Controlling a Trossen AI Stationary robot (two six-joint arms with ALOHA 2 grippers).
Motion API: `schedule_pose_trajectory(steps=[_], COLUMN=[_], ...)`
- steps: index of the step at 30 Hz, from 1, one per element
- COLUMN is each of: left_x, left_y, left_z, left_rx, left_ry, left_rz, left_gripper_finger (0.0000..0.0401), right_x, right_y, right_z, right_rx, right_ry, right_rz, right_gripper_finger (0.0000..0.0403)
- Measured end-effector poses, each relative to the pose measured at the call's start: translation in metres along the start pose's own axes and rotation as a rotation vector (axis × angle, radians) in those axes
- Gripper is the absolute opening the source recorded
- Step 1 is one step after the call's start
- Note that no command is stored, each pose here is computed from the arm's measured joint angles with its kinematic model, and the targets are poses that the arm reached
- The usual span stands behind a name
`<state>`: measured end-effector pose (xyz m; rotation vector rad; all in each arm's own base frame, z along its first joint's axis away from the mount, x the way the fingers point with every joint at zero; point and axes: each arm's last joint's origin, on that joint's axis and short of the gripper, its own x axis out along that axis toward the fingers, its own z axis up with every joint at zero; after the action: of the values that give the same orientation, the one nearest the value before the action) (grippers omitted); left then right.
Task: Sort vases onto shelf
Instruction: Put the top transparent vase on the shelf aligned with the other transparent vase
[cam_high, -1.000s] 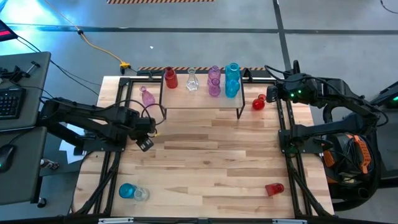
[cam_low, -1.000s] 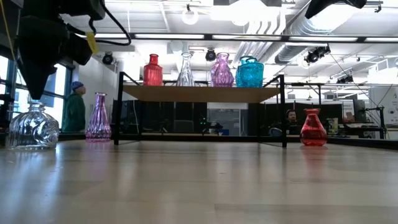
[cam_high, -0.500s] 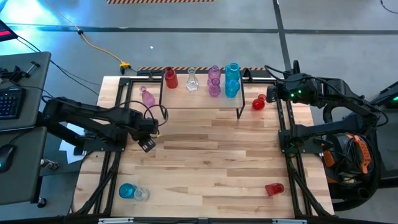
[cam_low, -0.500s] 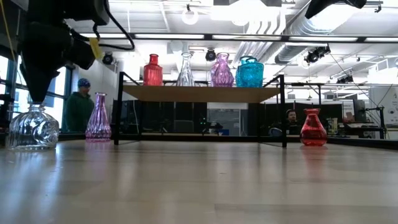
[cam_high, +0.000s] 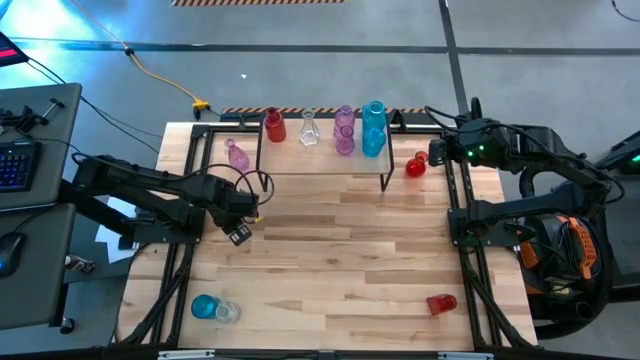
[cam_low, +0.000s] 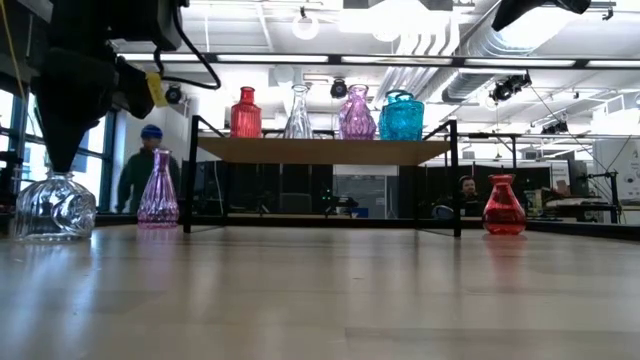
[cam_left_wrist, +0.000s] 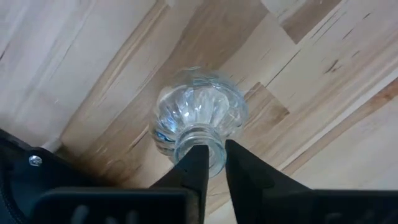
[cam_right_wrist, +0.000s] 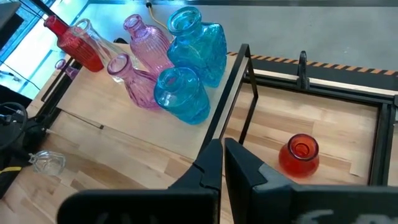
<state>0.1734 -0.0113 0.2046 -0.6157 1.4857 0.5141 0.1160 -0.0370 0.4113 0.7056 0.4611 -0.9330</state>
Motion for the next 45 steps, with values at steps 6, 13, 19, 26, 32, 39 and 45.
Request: schedule_pose_trajectory(steps=[6, 13, 19, 26, 32, 39, 45], left_x=[0.000, -0.011, -0.037, -0.085, -0.138, -0.187, -0.214], left_y=[0.000, -0.004, -0.015, -0.023, -0.020, -0.001, 0.015], left_z=[0.000, 0.003, 0.011, 0.025, 0.038, 0.052, 0.066], left_rx=[0.014, 0.036, 0.086, 0.136, 0.142, 0.131, 0.118], left_ry=[0.002, -0.015, -0.092, -0.242, -0.444, -0.661, -0.846], left_rz=[-0.004, -0.046, -0.115, -0.213, -0.262, -0.236, -0.232], left_gripper_finger=[0.0011, 0.0009, 0.0009, 0.0008, 0.0008, 0.0010, 0.0011], right_x=[0.000, 0.000, 0.000, 0.000, 0.000, 0.000, 0.000], right_y=[0.000, 0.000, 0.000, 0.000, 0.000, 0.000, -0.001], right_z=[0.000, 0.000, 0.000, 0.000, 0.000, 0.000, 0.000], right_rx=[0.000, 0.000, 0.000, -0.019, -0.027, -0.045, -0.059], right_ry=[0.000, 0.000, 0.000, 0.000, 0.000, 0.000, 0.003], right_rz=[-0.001, -0.001, -0.002, -0.002, -0.003, -0.006, -0.009], right_gripper_finger=[0.0000, 0.0000, 0.0000, 0.0000, 0.0000, 0.0000, 0.0000])
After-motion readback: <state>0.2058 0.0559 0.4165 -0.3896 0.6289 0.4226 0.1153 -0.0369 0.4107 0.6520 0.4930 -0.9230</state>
